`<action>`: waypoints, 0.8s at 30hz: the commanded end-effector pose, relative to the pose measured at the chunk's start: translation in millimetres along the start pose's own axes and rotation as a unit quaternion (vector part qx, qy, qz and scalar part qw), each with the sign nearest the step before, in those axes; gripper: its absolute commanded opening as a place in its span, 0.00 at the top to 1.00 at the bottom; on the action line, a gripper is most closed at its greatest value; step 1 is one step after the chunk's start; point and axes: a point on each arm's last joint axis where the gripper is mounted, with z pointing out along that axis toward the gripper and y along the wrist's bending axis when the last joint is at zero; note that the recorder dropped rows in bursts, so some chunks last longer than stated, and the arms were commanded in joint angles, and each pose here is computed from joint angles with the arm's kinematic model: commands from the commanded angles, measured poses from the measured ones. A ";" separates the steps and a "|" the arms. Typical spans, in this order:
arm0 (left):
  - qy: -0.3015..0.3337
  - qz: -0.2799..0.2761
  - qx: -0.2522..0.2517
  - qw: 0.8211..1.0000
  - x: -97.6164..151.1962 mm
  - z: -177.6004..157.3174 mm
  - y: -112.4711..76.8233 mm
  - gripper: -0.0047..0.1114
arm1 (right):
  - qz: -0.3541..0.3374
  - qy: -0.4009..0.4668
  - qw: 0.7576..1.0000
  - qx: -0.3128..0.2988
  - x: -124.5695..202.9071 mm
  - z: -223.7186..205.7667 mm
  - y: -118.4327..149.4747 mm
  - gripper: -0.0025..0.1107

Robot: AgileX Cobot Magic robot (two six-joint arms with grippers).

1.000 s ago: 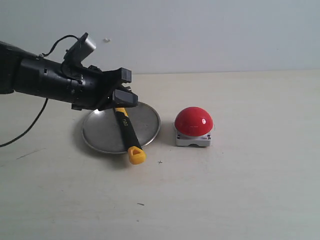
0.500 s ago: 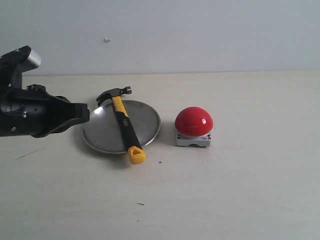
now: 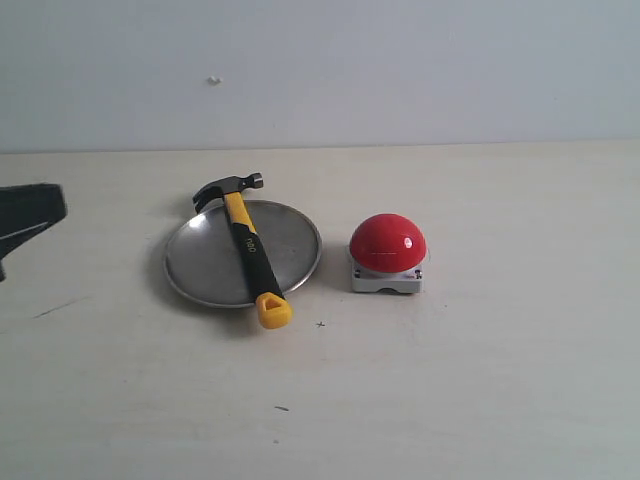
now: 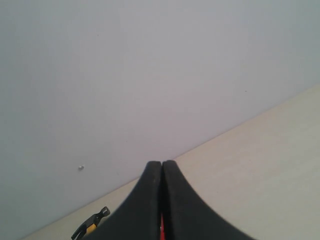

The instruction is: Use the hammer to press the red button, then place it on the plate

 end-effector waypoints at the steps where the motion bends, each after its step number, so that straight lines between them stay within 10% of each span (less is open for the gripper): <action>1: -0.032 0.010 -0.082 0.996 22.4 -28.7 14.6 0.96 | -0.002 0.002 1.000 0.003 1.2 0.9 -1.1 0.98; 24: -0.166 -0.008 -0.115 0.979 50.4 -81.5 21.6 0.96 | -0.002 0.002 1.000 0.003 1.2 0.9 -1.1 0.98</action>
